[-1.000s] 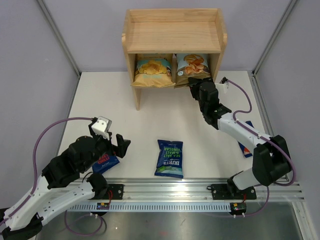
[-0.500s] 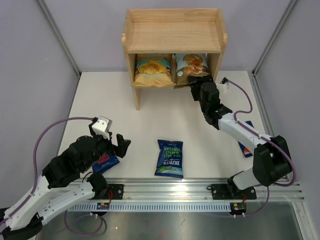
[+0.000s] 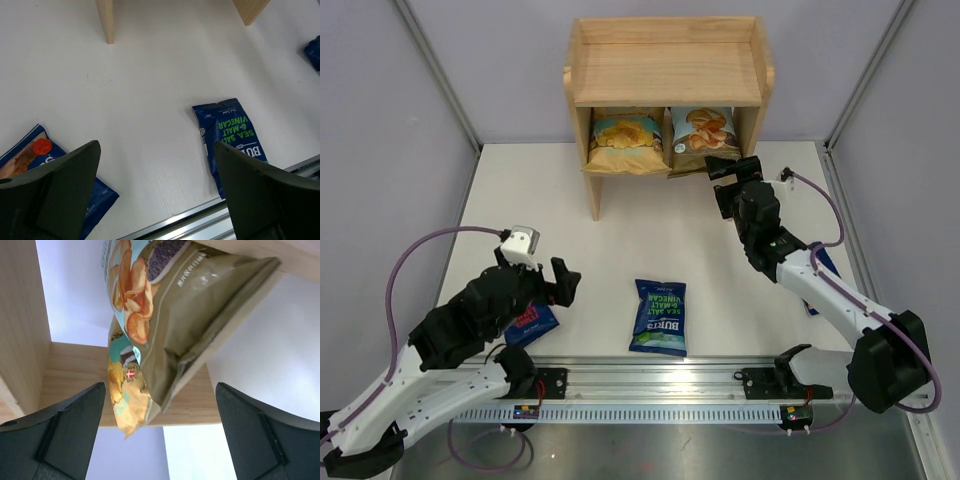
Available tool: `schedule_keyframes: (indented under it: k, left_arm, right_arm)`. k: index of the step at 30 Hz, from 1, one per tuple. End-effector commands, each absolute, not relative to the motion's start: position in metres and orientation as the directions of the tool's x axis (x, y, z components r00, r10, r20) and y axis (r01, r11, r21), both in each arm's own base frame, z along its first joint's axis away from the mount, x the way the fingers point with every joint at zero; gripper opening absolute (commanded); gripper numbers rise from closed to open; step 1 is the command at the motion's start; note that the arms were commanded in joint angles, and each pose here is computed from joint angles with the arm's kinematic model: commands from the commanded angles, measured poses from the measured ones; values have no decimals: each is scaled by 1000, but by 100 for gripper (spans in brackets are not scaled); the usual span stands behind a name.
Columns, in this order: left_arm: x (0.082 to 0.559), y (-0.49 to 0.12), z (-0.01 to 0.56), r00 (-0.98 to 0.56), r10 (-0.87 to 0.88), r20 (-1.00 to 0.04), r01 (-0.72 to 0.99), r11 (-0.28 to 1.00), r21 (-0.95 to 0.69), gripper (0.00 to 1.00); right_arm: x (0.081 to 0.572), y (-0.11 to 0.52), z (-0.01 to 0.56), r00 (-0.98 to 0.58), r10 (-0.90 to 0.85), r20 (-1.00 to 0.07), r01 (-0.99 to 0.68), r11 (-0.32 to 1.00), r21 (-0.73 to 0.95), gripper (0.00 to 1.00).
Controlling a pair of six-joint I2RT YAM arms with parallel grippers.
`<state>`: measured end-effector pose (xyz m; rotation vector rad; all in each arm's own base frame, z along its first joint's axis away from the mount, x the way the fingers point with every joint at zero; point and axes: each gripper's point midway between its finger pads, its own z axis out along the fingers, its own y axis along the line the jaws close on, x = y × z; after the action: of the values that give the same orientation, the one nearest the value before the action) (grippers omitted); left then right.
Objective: Place and organize the chips bags onto the shelf
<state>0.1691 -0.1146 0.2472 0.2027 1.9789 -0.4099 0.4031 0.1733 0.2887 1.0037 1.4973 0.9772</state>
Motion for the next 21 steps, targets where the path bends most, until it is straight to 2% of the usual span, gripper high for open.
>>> schedule_keyframes:
  k: [1,7,10,12,14,17,19,21]
  left_arm:
    - [179,-130,270,-396,-211,-893,290,895,-340,99]
    - [188,-170,247,-456,-230,-860,340,848,-407,99]
    - [193,-187,232,-488,-215,-846,357,836,-418,99]
    - [196,-194,227,-496,-215,-841,359,831,-424,99]
    - [199,-202,214,-524,-193,-830,357,835,-419,99]
    - [203,-215,202,-550,-177,-816,364,829,-425,99]
    - [204,-225,201,-557,-187,-809,384,806,-450,99]
    - [206,-235,193,-562,-185,-806,400,792,-460,99]
  right_arm:
    - [381,158,295,-98,928,-359,65,366,928,99]
    - [341,137,313,-99,844,-528,1,530,848,99]
    - [318,129,320,-122,694,-710,-68,708,703,99]
    - [304,130,321,-170,596,-785,-116,779,616,99]
    - [287,130,310,-269,502,-822,-116,830,545,99]
    - [261,140,300,-387,415,-823,-191,837,512,99]
    - [237,155,299,-449,355,-820,-310,799,516,99]
    - [222,159,301,-447,347,-824,-372,766,524,99]
